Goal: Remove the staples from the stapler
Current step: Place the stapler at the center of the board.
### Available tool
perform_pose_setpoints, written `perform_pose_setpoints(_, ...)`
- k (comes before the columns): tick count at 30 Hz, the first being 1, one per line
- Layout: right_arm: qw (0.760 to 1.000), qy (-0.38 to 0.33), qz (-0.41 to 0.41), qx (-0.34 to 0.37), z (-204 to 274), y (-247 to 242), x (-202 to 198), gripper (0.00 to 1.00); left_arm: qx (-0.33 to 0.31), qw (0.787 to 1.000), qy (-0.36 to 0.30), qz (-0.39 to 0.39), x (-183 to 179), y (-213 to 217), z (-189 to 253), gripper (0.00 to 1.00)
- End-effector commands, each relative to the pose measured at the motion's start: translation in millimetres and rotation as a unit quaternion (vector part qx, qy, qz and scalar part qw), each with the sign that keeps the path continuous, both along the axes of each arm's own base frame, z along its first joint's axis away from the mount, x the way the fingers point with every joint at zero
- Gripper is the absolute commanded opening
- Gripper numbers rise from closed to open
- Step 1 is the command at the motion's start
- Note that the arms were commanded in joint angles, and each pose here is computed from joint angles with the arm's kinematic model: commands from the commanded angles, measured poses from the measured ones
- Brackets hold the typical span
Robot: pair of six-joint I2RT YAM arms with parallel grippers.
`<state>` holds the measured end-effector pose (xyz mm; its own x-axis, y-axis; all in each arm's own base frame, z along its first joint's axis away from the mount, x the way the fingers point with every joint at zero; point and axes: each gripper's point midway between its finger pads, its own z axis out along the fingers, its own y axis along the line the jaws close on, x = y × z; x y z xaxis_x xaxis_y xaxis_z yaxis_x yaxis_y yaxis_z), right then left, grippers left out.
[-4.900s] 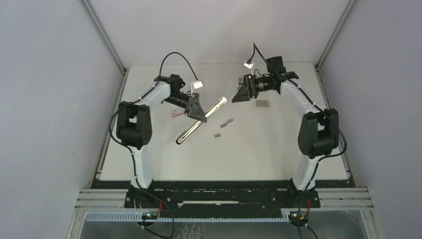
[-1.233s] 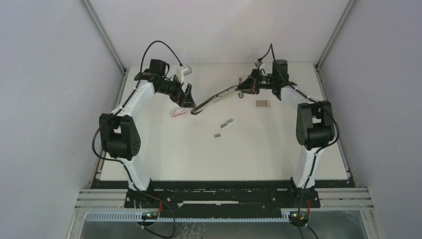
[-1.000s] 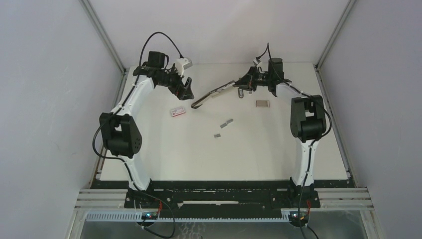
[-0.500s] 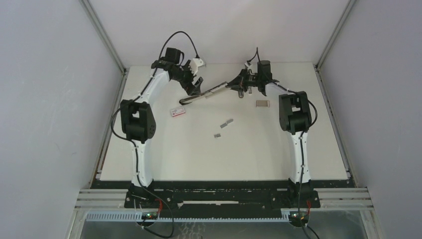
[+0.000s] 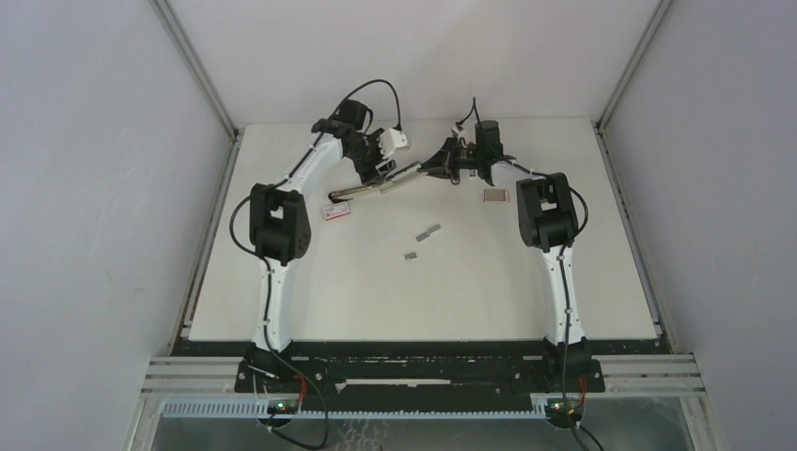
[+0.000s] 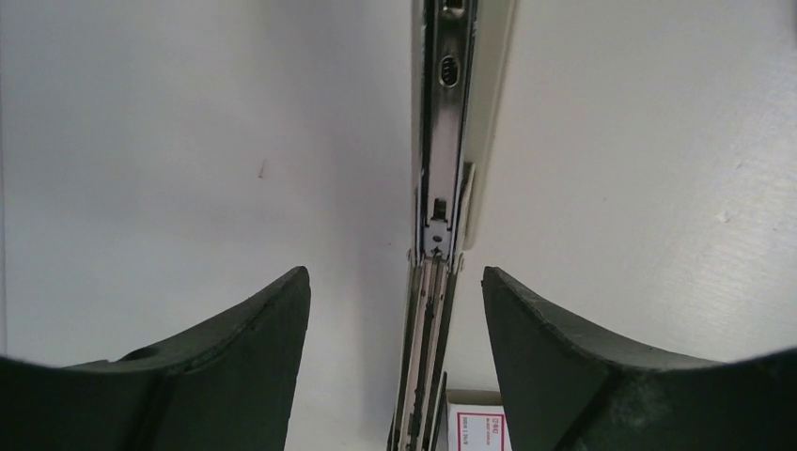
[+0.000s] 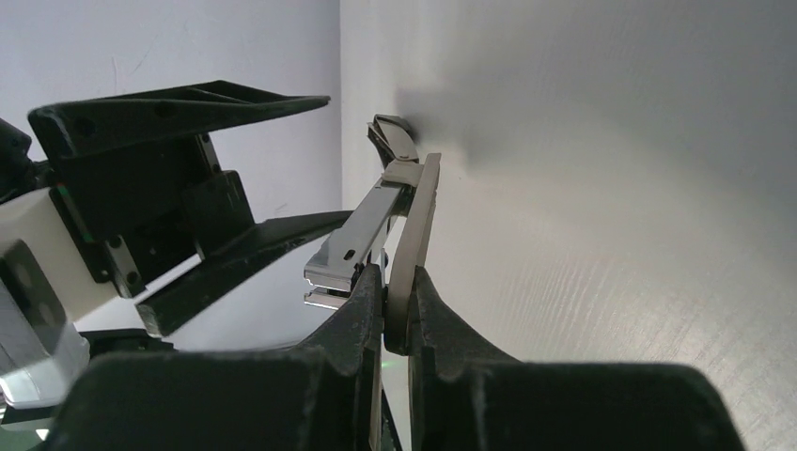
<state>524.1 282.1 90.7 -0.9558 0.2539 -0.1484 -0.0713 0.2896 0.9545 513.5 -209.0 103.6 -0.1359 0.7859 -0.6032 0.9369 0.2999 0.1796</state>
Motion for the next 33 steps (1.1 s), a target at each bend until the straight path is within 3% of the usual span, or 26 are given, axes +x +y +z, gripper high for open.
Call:
perform_pose_setpoints(1,0.998,-0.054,0.017,0.025,37.2,7.9,7.9,0.00,0.034,0.998,-0.045,-0.017,16.1,0.5,8.6,0.71)
perform_pose_setpoints(17,0.998,-0.051,0.029,-0.003,14.9,16.9,3.4,0.04,0.069,0.997,-0.020,-0.010,11.5,8.8,-25.0,0.63)
perform_pose_setpoints(27,0.997,-0.052,0.034,-0.036,8.4,18.7,-3.3,0.21,0.084,0.996,-0.027,0.026,12.6,28.8,-27.3,0.59)
perform_pose_setpoints(33,0.996,-0.053,0.021,-0.061,13.7,9.1,-6.4,0.25,0.081,0.995,-0.029,0.059,13.6,48.1,-27.4,0.57)
